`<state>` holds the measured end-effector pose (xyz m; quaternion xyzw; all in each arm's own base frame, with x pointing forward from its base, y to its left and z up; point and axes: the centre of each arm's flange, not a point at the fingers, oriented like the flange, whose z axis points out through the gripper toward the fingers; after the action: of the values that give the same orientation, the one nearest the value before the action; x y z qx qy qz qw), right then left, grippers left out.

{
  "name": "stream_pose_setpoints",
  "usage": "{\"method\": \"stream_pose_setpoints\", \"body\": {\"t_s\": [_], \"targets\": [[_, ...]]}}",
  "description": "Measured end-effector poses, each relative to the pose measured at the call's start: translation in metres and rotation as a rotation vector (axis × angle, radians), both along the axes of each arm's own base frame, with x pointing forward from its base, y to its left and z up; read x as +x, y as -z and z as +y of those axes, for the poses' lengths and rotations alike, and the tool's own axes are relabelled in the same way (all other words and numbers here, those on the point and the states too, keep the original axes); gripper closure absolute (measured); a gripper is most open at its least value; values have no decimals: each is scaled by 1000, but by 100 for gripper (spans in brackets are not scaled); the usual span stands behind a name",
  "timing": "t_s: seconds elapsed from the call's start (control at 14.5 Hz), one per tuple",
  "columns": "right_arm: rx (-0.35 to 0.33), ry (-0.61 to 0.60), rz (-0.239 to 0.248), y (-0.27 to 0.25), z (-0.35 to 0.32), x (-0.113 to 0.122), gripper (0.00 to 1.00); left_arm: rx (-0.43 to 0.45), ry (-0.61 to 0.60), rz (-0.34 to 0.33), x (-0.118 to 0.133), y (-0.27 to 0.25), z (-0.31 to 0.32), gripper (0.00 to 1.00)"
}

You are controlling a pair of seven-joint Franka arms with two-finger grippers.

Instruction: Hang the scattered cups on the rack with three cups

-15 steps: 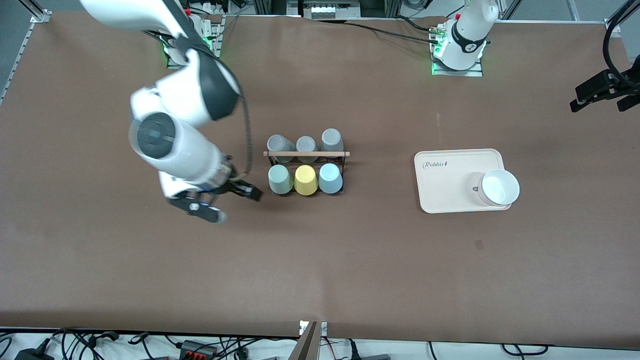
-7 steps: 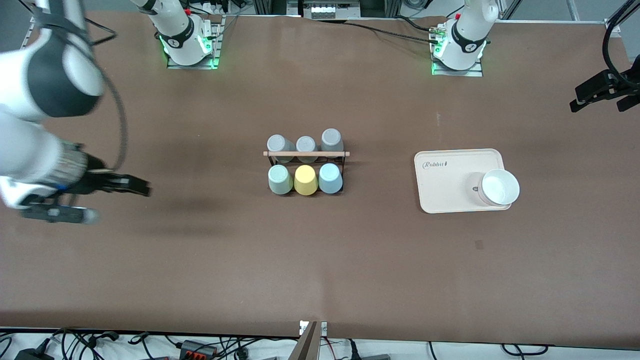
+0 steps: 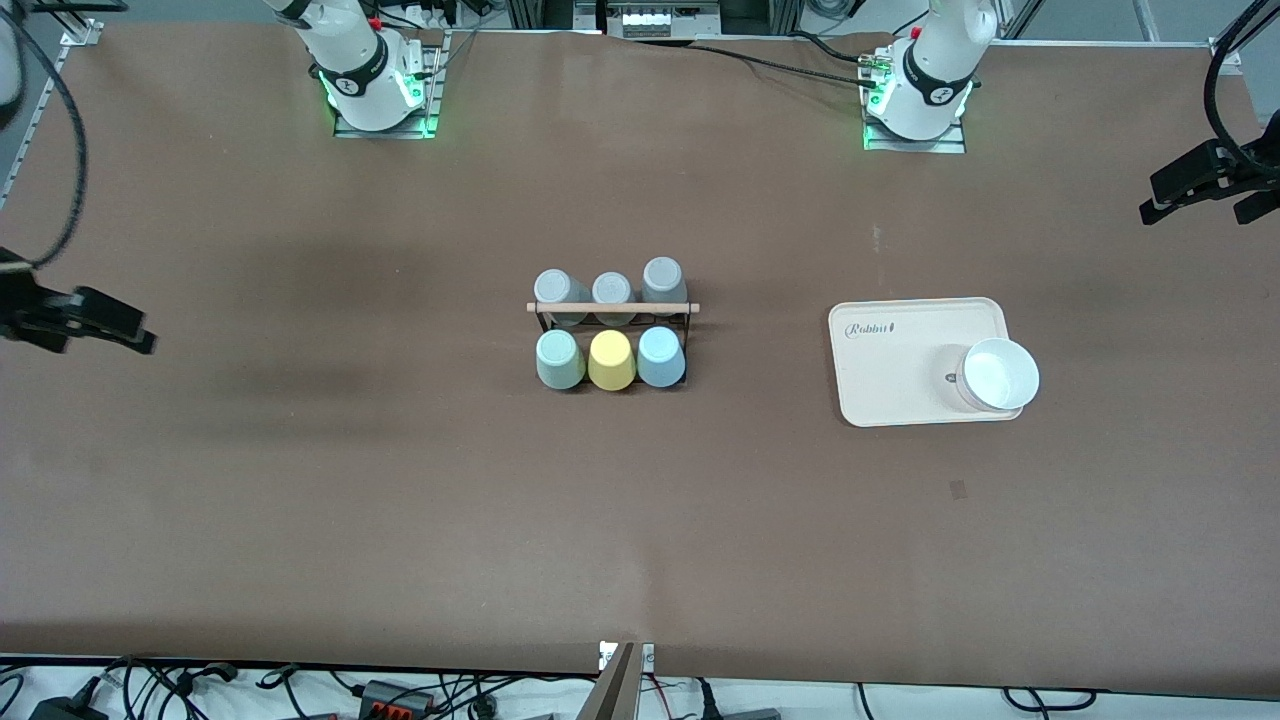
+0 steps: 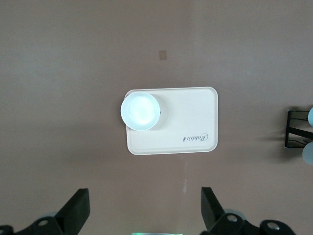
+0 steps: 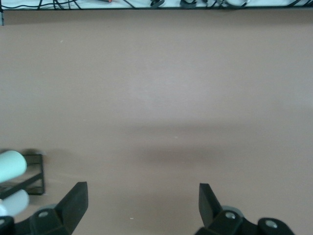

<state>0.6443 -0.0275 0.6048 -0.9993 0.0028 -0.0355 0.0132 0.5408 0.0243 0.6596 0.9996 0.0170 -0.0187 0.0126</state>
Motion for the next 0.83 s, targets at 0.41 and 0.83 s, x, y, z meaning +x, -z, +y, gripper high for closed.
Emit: {"method": "stream_pose_setpoints", "body": {"t_s": [0.41, 0.83], "targets": [[-34, -11, 13, 1, -1, -23, 0, 0, 2, 1, 0, 1, 0, 0], [-44, -21, 26, 12, 1, -71, 0, 0, 2, 2, 1, 1, 0, 0]]}}
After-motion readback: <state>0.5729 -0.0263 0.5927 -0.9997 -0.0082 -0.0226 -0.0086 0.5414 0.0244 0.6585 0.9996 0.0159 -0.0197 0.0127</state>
